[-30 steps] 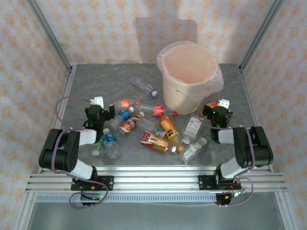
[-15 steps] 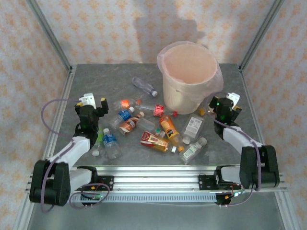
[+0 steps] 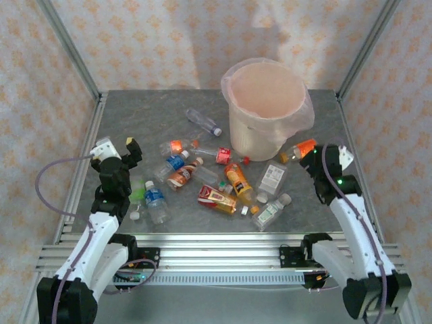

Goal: Put the plastic bottles in the bin

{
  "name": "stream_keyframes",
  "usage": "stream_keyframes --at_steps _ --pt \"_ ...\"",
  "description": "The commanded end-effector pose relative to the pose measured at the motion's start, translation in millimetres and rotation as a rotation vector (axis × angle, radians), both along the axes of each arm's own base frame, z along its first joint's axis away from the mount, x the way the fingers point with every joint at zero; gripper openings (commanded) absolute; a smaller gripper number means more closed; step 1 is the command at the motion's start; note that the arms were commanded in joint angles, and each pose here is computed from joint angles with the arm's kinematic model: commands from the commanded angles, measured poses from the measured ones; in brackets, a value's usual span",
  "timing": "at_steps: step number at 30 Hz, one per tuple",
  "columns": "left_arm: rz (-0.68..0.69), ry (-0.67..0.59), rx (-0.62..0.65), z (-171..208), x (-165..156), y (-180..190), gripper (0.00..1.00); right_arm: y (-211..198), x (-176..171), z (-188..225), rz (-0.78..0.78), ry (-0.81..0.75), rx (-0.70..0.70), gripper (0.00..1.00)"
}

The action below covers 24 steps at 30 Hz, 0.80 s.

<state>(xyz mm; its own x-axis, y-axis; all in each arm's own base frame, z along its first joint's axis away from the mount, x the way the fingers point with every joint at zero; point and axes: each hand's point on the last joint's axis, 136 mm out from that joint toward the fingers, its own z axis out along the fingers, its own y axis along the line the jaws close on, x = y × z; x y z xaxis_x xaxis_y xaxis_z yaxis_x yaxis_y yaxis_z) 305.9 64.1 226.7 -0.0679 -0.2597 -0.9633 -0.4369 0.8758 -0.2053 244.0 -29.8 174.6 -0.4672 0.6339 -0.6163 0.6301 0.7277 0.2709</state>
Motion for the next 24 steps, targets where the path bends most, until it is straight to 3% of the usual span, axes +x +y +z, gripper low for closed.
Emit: stream_keyframes --at_steps 1,6,17,24 --pt "0.044 0.016 -0.064 -12 -8 6 1.00 28 -57 -37 -0.018 0.184 0.172 0.99" --pt "0.030 0.009 -0.079 -7 -7 3 1.00 65 -80 -52 0.032 0.215 0.291 0.99" --pt "0.028 0.019 -0.102 -6 -3 2 1.00 115 -111 -68 0.143 0.337 0.291 0.99" --pt "0.014 0.039 -0.110 -9 1 -1 1.00 142 -101 -80 0.224 0.342 0.323 0.98"
